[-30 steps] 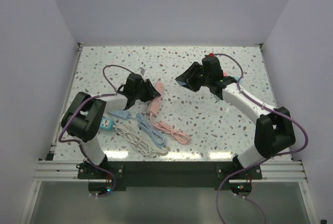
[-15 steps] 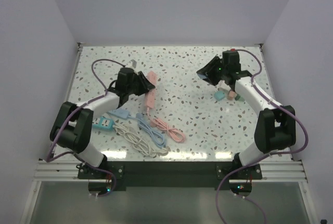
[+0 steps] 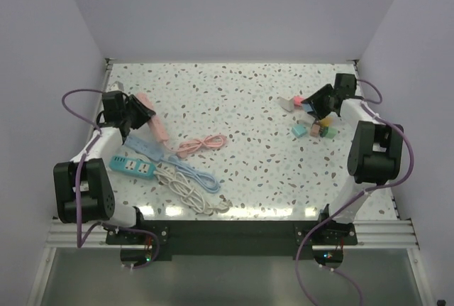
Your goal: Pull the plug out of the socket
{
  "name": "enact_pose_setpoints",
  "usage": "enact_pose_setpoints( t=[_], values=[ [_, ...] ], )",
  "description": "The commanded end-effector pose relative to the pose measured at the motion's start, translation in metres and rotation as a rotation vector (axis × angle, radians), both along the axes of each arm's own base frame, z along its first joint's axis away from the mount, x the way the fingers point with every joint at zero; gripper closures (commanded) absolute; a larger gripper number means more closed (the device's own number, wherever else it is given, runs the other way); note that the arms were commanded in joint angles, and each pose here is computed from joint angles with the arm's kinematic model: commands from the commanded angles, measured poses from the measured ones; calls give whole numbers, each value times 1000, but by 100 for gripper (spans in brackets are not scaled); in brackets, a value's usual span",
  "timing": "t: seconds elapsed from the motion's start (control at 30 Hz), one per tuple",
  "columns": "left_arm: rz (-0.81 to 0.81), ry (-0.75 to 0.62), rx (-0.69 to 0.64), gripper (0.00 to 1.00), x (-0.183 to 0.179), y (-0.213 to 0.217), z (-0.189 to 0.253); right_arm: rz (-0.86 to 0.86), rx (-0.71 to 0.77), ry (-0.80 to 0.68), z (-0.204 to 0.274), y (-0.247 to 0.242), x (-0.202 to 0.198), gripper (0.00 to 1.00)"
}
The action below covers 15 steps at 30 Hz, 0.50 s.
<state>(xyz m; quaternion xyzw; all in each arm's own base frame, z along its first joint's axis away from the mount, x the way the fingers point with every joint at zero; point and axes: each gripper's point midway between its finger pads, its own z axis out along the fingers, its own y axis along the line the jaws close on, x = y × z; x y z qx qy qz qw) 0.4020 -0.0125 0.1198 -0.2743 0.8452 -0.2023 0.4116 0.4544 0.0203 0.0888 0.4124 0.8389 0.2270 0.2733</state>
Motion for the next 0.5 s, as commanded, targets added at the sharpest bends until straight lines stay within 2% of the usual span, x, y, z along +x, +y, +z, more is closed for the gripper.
enact_pose_setpoints(
  t=[0.0, 0.17, 0.27, 0.3, 0.33, 0.47],
  values=[
    [-6, 10, 39, 100, -10, 23, -8, -41, -5, -117, 31, -22, 38, 100],
    [17, 44, 22, 100, -12, 39, -24, -86, 9, -89, 18, -43, 64, 100],
    [16, 55, 24, 100, -13, 41, -29, -92, -24, -58, 4, -53, 73, 93],
    [16, 59, 24, 100, -13, 41, -30, -89, -26, -29, -3, -53, 72, 86],
    [14, 71, 22, 100, -14, 41, -34, -85, -32, -32, -1, -54, 76, 83],
    [3, 84, 10, 100, -14, 38, -38, -60, -31, 9, -22, -53, 79, 80]
  ],
)
